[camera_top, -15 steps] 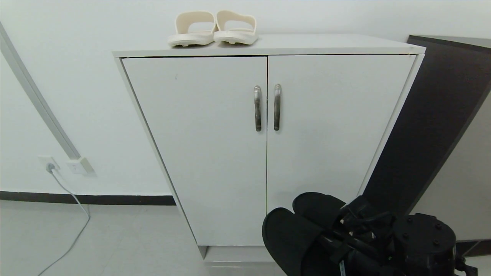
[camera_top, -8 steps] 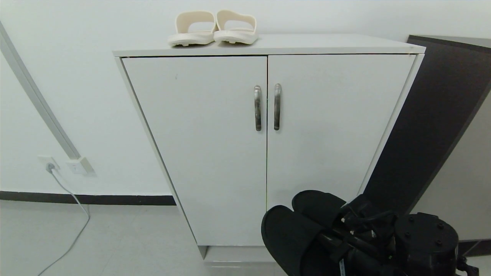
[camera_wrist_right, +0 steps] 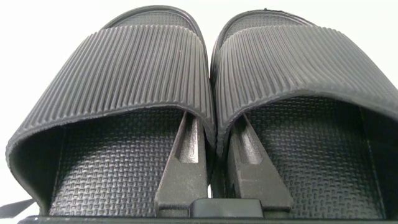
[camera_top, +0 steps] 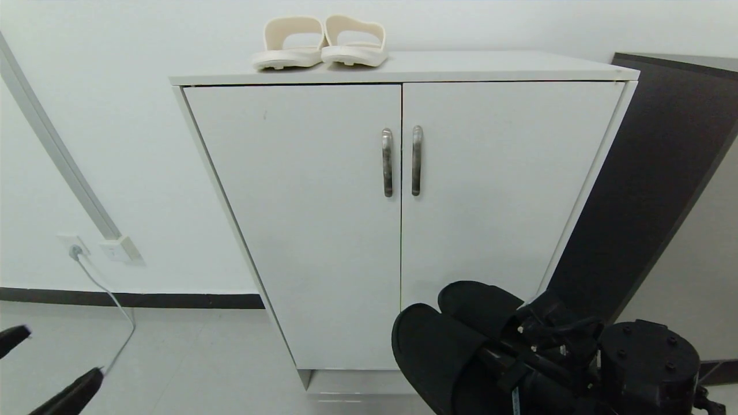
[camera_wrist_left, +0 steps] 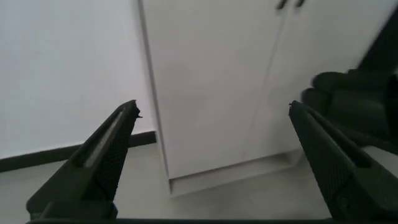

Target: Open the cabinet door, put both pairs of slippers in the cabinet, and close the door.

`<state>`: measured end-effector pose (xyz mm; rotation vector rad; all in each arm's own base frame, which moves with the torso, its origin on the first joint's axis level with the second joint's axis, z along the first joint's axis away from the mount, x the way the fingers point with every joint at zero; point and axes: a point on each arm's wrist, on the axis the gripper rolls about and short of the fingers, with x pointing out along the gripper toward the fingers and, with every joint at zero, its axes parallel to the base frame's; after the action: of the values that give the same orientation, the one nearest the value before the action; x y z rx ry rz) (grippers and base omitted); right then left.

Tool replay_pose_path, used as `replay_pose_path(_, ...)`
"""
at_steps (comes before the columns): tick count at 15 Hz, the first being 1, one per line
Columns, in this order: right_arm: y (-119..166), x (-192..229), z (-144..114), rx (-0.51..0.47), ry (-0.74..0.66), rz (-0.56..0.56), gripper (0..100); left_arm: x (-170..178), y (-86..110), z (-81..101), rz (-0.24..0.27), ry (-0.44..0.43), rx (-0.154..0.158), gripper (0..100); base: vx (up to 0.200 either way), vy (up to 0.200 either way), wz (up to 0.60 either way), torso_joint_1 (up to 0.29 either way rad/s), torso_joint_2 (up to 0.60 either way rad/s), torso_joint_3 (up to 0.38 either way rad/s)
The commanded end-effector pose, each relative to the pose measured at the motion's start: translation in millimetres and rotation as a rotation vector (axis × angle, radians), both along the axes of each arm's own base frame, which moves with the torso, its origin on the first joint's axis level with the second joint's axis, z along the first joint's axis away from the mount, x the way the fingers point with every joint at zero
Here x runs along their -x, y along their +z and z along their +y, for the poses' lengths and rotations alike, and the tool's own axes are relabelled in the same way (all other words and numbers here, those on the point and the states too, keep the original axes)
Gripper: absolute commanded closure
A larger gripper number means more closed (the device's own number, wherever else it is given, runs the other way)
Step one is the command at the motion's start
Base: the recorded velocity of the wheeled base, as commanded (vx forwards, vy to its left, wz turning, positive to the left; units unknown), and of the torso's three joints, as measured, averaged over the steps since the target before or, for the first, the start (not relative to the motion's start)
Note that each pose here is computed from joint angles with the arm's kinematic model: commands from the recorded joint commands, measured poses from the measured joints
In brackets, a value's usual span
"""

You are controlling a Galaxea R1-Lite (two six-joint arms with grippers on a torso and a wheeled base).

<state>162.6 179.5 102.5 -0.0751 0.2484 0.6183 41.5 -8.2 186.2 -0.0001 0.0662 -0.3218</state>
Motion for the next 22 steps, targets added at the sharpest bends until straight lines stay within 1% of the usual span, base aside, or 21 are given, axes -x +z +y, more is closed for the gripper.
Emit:
replay_pose_path(1, -1, 0, 1, 0.002, 0.002, 0.002, 100, -39, 4.2, -12.6, 0.098, -0.152, 0.031, 0, 0.000, 0.000, 0.00, 0.000, 0.00, 0.000)
replay_pose_path(2, -1, 0, 1, 0.002, 0.002, 0.002, 100, -42, 9.3, -24.4, 0.096, -0.271, 0.099, 0, 0.000, 0.000, 0.00, 0.000, 0.00, 0.000)
replay_pose_path(3, -1, 0, 0, 0.004, 0.002, 0.003, 100, -45, 11.2, -31.6, 0.102, -0.328, 0.110, 0, 0.000, 0.000, 0.00, 0.000, 0.00, 0.000)
replay_pose_path(5, -1, 2, 3, 0.005, 0.013, 0.004, 100, -54, 18.8, -47.0, 0.109, -0.396, 0.104, 0, 0.000, 0.000, 0.00, 0.000, 0.00, 0.000)
replay_pose_path(6, -2, 5, 4, 0.006, 0.025, 0.005, 100, -59, 26.7, -57.3, 0.108, -0.430, 0.107, 0, 0.000, 0.000, 0.00, 0.000, 0.00, 0.000)
replay_pose_path(8, -4, 6, 8, 0.016, 0.037, 0.012, 100, -77, 36.2, -81.2, 0.125, -0.474, 0.096, 0, 0.000, 0.000, 0.00, 0.000, 0.00, 0.000)
replay_pose_path(9, -7, 6, 8, 0.021, 0.037, 0.018, 100, -85, 39.5, -92.7, 0.123, -0.504, 0.099, 0, 0.000, 0.000, 0.00, 0.000, 0.00, 0.000)
replay_pose_path(10, -8, 6, 9, 0.025, 0.038, 0.022, 100, -96, 43.0, -103.8, 0.111, -0.519, 0.104, 0, 0.000, 0.000, 0.00, 0.000, 0.00, 0.000)
replay_pose_path(11, -10, 5, 9, 0.031, 0.038, 0.029, 100, -114, 46.2, -117.8, 0.101, -0.517, 0.116, 0, 0.000, 0.000, 0.00, 0.000, 0.00, 0.000)
replay_pose_path(12, -11, 5, 9, 0.035, 0.038, 0.032, 100, -124, 51.6, -126.2, 0.088, -0.521, 0.138, 0, 0.000, 0.000, 0.00, 0.000, 0.00, 0.000)
replay_pose_path(13, -12, 5, 9, 0.036, 0.038, 0.033, 100, -133, 57.1, -134.2, 0.088, -0.538, 0.157, 0, 0.000, 0.000, 0.00, 0.000, 0.00, 0.000)
replay_pose_path(16, -11, 5, 10, 0.035, 0.037, 0.030, 100, -164, 72.7, -162.9, 0.067, -0.567, 0.170, 0, 0.000, 0.000, 0.00, 0.000, 0.00, 0.000)
replay_pose_path(17, -11, 5, 9, 0.034, 0.037, 0.029, 100, -170, 76.3, -172.9, 0.065, -0.592, 0.173, 0, 0.000, 0.000, 0.00, 0.000, 0.00, 0.000)
replay_pose_path(18, -11, 5, 10, 0.032, 0.037, 0.028, 100, -176, 79.6, -179.2, 0.078, -0.611, 0.177, 0, 0.000, 0.000, 0.00, 0.000, 0.00, 0.000)
replay_pose_path(19, -11, 5, 10, 0.033, 0.036, 0.028, 100, -181, 83.3, -185.1, 0.106, -0.642, 0.194, 0, 0.000, 0.000, 0.00, 0.000, 0.00, 0.000)
replay_pose_path(21, -10, 5, 9, 0.032, 0.034, 0.027, 100, -188, 94.1, -192.2, 0.140, -0.702, 0.266, 0, 0.000, 0.000, 0.00, 0.000, 0.00, 0.000)
replay_pose_path(22, -10, 5, 9, 0.032, 0.034, 0.027, 100, -191, 97.8, -195.4, 0.145, -0.716, 0.290, 0, 0.000, 0.000, 0.00, 0.000, 0.00, 0.000)
